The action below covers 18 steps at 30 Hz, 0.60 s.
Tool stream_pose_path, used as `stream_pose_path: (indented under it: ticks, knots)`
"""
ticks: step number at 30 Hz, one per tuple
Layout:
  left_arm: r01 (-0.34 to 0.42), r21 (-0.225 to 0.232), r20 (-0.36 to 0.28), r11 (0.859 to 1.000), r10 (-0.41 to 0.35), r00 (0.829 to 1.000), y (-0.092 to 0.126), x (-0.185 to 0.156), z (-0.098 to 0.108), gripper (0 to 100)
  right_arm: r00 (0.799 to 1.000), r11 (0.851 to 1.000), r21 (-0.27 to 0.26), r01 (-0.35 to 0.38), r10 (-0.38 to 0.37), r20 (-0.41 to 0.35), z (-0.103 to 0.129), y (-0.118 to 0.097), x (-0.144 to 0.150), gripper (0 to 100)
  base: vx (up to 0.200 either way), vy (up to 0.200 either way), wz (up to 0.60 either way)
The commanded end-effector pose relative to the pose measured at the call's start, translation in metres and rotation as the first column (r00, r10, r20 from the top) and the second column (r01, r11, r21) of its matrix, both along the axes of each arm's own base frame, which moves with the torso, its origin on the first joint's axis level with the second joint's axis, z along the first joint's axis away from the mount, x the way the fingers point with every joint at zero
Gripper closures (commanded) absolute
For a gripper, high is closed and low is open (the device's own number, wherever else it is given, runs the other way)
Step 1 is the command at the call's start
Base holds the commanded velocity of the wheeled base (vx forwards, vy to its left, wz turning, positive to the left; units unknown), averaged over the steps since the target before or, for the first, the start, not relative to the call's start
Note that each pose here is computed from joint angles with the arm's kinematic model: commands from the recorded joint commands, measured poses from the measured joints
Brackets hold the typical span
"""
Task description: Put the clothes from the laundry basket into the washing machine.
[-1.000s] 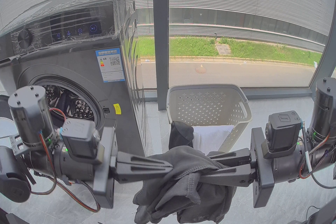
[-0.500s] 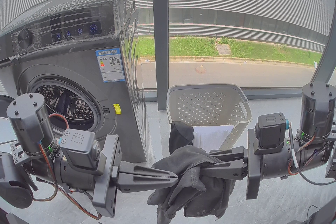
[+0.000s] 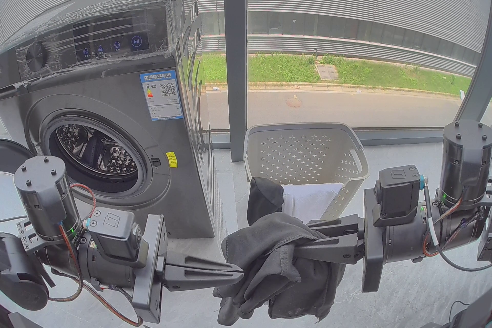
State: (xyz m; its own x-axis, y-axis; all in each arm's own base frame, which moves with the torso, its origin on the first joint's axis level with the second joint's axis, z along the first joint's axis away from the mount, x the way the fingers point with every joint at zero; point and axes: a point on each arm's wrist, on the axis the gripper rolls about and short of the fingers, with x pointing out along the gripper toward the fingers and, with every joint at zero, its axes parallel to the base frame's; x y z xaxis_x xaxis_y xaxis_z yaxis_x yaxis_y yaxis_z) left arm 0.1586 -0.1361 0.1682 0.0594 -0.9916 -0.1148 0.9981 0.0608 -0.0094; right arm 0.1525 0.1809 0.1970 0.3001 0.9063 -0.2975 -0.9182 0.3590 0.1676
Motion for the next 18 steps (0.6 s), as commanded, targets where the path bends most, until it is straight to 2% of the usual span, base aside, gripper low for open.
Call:
stream_pose_path:
  ticks: [1, 6, 10, 18]
  knots:
    - [-0.015, 0.014, -0.020, 1.000, 0.015, 1.000, -0.0020, 0.0091, -0.0085, 100, 1.000, 1.000, 0.017, -0.019, 0.019, 0.014, 0.0052, 0.0001, -0.0056, 100, 0.000, 0.000, 0.00]
    - [0.003, -0.002, -0.001, 1.000, -0.003, 1.000, -0.0079, 0.0132, -0.0107, 100, 0.999, 0.999, 0.019, -0.046, 0.046, 0.015, 0.0060, 0.0035, -0.0102, 100, 0.000, 0.000, 0.00]
    - [0.050, -0.015, 0.008, 0.999, -0.050, 0.999, -0.0102, 0.0131, -0.0128, 100, 0.998, 0.998, 0.021, -0.066, 0.066, 0.016, 0.0062, 0.0067, -0.0136, 100, 0.000, 0.000, 0.00]
    - [0.071, -0.022, 0.017, 0.997, -0.070, 0.997, -0.0114, 0.0126, -0.0119, 100, 0.998, 0.997, 0.020, -0.069, 0.069, 0.014, 0.0058, 0.0070, -0.0143, 100, 0.000, 0.000, 0.00]
